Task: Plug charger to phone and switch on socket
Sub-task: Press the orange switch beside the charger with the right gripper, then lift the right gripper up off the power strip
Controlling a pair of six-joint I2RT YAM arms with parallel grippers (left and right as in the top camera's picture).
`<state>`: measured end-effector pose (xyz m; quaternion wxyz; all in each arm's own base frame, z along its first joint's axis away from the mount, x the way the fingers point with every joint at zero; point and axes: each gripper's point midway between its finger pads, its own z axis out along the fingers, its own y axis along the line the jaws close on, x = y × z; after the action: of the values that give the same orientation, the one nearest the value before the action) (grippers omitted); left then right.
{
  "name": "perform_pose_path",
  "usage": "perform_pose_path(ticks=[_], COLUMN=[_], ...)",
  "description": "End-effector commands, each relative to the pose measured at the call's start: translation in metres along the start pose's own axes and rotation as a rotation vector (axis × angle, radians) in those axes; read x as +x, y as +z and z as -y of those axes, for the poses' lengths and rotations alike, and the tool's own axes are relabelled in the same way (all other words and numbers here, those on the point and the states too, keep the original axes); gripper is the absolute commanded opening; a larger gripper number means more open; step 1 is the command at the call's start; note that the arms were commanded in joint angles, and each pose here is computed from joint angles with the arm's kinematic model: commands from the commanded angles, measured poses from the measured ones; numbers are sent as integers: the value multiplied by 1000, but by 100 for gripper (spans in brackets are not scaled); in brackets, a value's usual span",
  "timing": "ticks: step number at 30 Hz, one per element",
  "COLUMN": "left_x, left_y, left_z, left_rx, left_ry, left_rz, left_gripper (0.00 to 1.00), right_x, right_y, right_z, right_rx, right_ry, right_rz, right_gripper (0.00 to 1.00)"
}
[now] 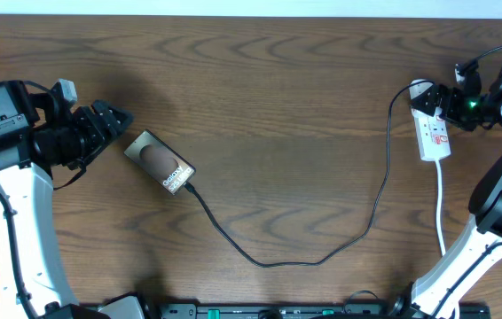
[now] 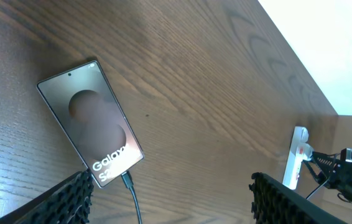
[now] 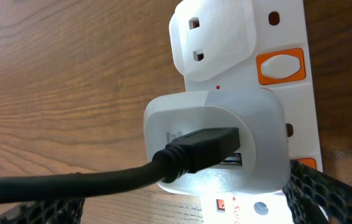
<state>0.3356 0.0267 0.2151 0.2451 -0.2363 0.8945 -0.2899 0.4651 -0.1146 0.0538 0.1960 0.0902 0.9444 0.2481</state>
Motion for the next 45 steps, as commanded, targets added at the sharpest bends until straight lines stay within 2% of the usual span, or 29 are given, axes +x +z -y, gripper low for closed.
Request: perform_pose_path(ticks=[1,26,33,45], left_x=[1,1,1,1], left_y=[1,1,1,1], left_z=[-1,-1,-1,-2], left_rx=[-1,-1,-1,-2], left_ry=[9,9,8,7], left_rz=[-8,-8,-10,-11], left_gripper=[79,79,79,79], right_x=[-3,40,31,12], right_y=[3,28,8,-56], right_z=[-15,-8,32,35], right_rx=[-52,-67,125,298], right_ry=[3,103,294,327], right_rz=[-1,-88,-63,-88], right_gripper=[99,99,99,99])
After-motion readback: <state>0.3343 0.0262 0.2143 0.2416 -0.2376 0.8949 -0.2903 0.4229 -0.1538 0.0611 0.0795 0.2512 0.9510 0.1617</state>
